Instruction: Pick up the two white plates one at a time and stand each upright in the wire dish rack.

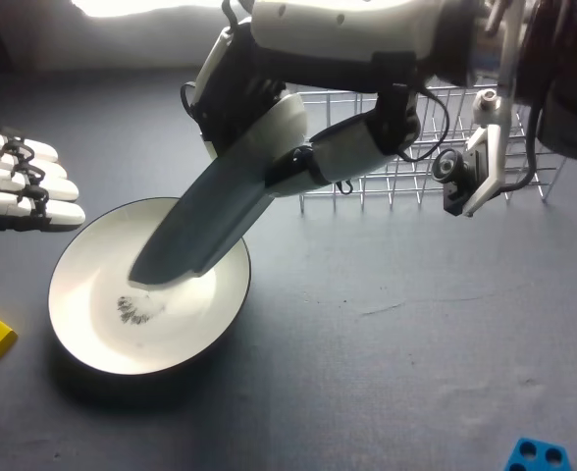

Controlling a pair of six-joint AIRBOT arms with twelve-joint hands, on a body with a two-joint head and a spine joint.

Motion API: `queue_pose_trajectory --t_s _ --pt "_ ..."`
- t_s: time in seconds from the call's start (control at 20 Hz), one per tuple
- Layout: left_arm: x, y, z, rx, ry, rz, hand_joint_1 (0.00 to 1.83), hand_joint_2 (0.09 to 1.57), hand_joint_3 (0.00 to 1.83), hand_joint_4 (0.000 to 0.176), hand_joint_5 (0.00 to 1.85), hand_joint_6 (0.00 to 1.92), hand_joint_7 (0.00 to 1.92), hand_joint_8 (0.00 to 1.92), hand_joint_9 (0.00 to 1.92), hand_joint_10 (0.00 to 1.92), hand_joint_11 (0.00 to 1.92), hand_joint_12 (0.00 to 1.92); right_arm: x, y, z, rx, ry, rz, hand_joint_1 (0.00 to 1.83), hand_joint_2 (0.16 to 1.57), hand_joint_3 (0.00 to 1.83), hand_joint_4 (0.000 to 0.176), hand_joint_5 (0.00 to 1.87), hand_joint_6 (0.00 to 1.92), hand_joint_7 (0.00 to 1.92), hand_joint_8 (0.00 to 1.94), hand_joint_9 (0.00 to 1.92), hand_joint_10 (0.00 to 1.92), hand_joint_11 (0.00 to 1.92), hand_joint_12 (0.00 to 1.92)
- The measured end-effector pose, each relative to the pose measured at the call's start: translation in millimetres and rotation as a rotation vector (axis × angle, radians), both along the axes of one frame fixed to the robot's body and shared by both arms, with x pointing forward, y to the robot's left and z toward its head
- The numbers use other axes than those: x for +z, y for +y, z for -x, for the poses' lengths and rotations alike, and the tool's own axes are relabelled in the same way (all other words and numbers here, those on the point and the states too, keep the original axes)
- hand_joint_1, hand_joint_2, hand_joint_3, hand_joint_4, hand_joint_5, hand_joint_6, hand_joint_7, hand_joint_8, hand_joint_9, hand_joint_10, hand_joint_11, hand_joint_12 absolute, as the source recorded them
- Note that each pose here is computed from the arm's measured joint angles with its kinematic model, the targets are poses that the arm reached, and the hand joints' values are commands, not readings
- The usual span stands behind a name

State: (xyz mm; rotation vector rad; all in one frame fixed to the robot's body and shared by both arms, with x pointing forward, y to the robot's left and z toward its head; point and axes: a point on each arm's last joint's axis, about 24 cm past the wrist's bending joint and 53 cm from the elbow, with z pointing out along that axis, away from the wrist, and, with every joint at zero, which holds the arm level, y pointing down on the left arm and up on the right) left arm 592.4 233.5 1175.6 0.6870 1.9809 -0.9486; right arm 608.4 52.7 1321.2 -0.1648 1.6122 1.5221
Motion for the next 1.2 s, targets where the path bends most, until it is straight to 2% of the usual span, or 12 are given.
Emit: queue_pose_trajectory --t_s 0.2,0.4,0.8,0.9,1.0,1.1,1.2 --pt "-5 3.0 1 -0.003 0.004 -0.023 0.0 1.05 0.0 0.0 0.0 0.0 0.0 0.0 0.0 0.0 0.0 0.0 17 -18 -7 -0.02 0.048 -0.07 1.38 1.11 0.0 0.0 0.92 1.1 1.03 0.89 0.92 1.07 0.89 0.98" --pt "-10 9.3 1 0.005 0.01 -0.047 0.0 1.05 0.0 0.0 0.0 0.0 0.0 0.0 0.0 0.0 0.0 0.0 23 -33 -14 -0.04 0.096 -0.109 1.37 1.11 0.0 0.0 0.91 1.13 1.01 0.92 0.9 1.1 0.87 0.98" --pt "-9 14.7 -3 0.021 0.011 -0.049 0.0 1.06 0.0 0.0 0.0 0.0 0.0 0.0 0.0 0.0 0.0 0.0 41 -69 -29 -0.094 0.195 -0.258 1.38 1.11 0.0 0.0 0.92 1.1 1.03 0.89 0.92 1.07 0.88 0.99" --pt "-10 14.9 -3 0.022 0.012 -0.05 0.0 1.06 0.0 0.0 0.0 0.0 0.0 0.0 0.0 0.0 0.0 0.0 45 -79 -33 -0.107 0.216 -0.297 1.37 1.12 0.0 0.0 0.89 1.14 1.0 0.95 0.9 1.09 0.86 1.0" --pt "-10 14.8 -4 0.021 0.012 -0.05 0.0 1.06 0.01 0.0 0.0 0.0 0.0 0.0 0.0 0.0 0.0 0.0 51 -91 -40 -0.123 0.253 -0.36 1.38 1.1 0.0 0.0 0.94 1.07 1.04 0.89 0.95 1.03 0.9 0.96" --pt "-10 15.6 -6 0.026 0.012 -0.049 0.0 1.06 0.0 0.0 0.0 0.0 0.0 0.0 0.0 0.0 0.0 0.0 52 -103 -49 -0.147 0.299 -0.412 1.37 1.11 0.0 0.0 0.92 1.1 1.01 0.93 0.92 1.07 0.88 0.97" --pt "-11 15.9 -6 0.026 0.012 -0.051 0.0 1.06 0.0 0.0 0.0 0.0 0.0 0.0 0.0 0.0 0.0 0.0 47 -113 -59 -0.174 0.333 -0.432 1.37 1.12 0.0 0.0 0.91 1.13 0.99 0.96 0.9 1.09 0.85 0.99"
